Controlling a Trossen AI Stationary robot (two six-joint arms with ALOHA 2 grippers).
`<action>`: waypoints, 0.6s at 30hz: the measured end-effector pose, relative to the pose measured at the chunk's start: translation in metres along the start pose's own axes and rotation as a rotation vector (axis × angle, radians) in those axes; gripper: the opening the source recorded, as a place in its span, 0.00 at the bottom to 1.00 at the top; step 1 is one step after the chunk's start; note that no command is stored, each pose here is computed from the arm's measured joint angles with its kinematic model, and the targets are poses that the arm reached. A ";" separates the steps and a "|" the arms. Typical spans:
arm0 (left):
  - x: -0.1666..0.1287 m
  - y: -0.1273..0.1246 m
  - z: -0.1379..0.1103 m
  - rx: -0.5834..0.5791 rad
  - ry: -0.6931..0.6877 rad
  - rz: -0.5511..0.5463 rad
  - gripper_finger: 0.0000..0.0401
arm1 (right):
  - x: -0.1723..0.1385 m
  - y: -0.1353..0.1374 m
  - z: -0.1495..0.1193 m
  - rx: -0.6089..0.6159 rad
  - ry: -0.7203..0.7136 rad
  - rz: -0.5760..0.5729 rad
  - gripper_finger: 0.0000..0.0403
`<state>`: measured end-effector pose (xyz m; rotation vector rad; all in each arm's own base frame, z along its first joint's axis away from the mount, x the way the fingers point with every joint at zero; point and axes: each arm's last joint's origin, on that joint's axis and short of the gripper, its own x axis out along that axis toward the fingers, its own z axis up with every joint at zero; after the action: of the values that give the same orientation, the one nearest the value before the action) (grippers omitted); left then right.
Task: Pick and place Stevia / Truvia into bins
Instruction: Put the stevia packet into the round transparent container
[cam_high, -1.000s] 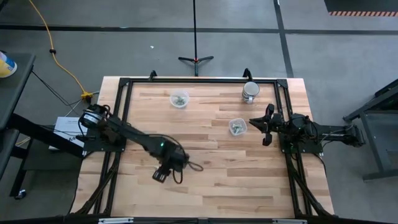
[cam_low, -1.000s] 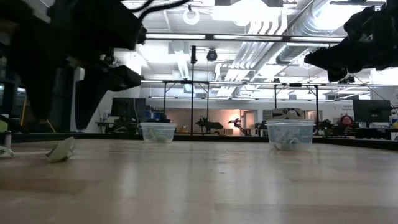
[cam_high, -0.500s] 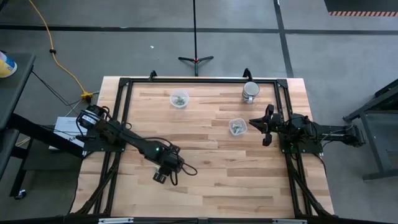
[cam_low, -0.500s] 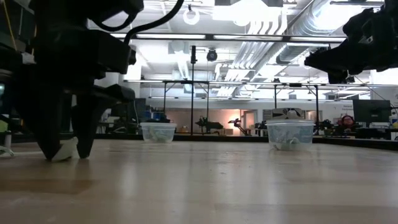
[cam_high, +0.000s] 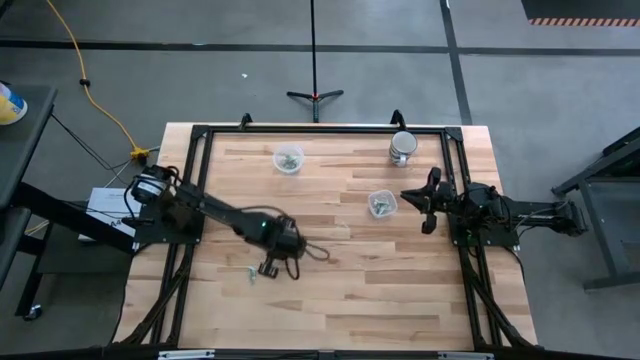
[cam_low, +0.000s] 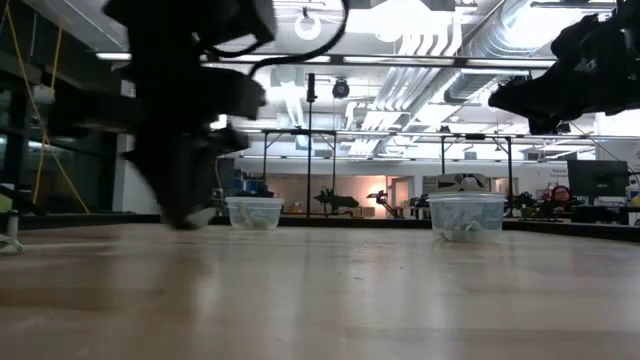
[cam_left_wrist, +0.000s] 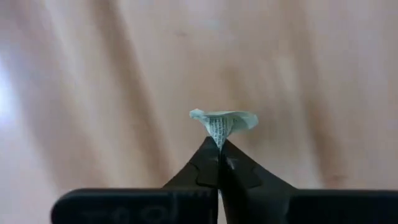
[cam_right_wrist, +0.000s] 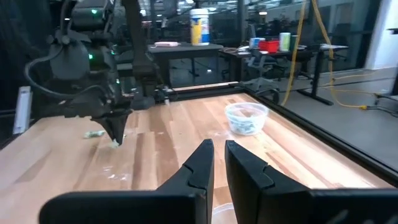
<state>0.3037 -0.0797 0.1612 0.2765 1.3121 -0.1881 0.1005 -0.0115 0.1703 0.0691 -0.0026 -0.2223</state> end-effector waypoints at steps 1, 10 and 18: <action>-0.002 0.008 0.002 0.022 -0.007 0.018 0.09 | 0.000 0.000 0.000 0.000 -0.001 -0.014 0.08; -0.030 0.104 0.011 -0.006 -0.037 0.185 0.06 | 0.000 -0.002 0.000 0.000 -0.004 -0.059 0.08; -0.046 0.197 -0.028 -0.219 0.027 0.342 0.06 | 0.000 -0.002 0.000 0.001 -0.003 -0.060 0.08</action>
<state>0.3239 0.1155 0.2180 0.3120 1.2786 0.2483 0.1001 -0.0132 0.1703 0.0695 -0.0040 -0.2823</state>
